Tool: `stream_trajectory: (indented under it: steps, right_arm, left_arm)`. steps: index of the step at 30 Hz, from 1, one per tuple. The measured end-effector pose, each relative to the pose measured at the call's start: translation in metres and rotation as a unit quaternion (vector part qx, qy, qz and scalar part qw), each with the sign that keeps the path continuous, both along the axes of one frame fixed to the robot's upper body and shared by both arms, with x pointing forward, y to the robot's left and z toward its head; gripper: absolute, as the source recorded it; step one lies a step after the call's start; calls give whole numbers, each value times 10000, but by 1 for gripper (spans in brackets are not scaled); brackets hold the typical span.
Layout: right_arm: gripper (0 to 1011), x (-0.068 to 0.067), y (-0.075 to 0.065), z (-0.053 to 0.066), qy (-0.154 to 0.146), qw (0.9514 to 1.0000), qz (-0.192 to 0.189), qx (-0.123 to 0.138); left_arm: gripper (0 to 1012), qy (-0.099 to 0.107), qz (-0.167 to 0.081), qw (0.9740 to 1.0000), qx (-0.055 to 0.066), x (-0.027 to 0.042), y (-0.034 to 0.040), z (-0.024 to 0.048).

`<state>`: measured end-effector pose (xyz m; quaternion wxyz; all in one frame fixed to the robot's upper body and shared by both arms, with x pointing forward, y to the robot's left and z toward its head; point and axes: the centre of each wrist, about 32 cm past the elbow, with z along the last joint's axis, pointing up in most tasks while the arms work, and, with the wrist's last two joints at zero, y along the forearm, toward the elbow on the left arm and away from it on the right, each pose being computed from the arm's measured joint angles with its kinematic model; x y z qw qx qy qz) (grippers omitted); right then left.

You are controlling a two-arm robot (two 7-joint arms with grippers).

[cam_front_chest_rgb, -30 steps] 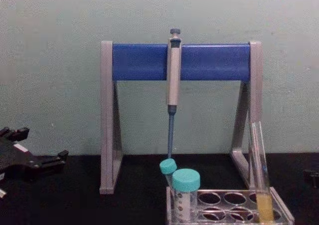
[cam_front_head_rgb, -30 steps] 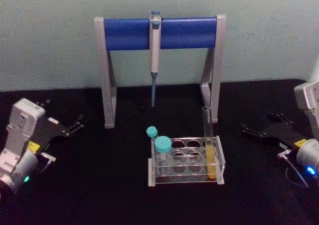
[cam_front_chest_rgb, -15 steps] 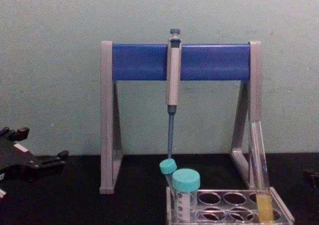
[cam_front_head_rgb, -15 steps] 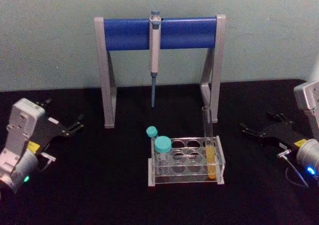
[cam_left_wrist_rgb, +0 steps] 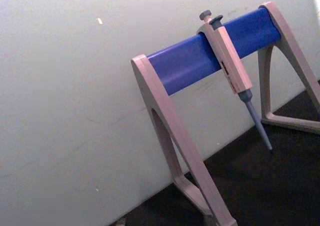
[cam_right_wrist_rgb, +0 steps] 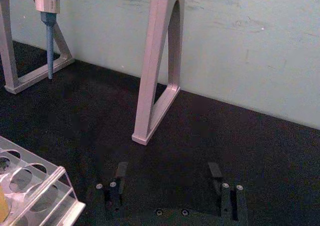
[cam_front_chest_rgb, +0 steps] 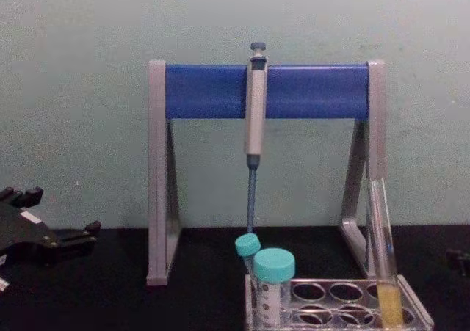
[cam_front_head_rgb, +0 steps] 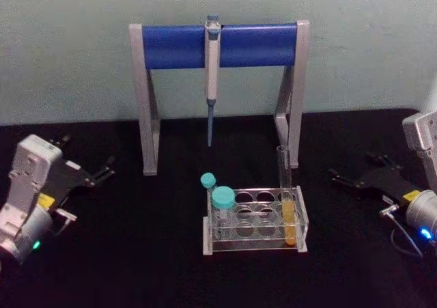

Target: Pick up the test tube from the test tube rack, shake it, then place it back into the test tube rack.

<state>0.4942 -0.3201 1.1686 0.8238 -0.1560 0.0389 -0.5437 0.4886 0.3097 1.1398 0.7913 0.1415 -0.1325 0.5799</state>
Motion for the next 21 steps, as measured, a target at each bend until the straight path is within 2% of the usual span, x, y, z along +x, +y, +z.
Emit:
stream_trajectory:
  steps: [21]
  right_arm:
    - [1000, 0, -1, 1, 0, 10000, -1, 1]
  left_arm:
    - [1001, 0, 0, 10000, 0, 0, 0, 0]
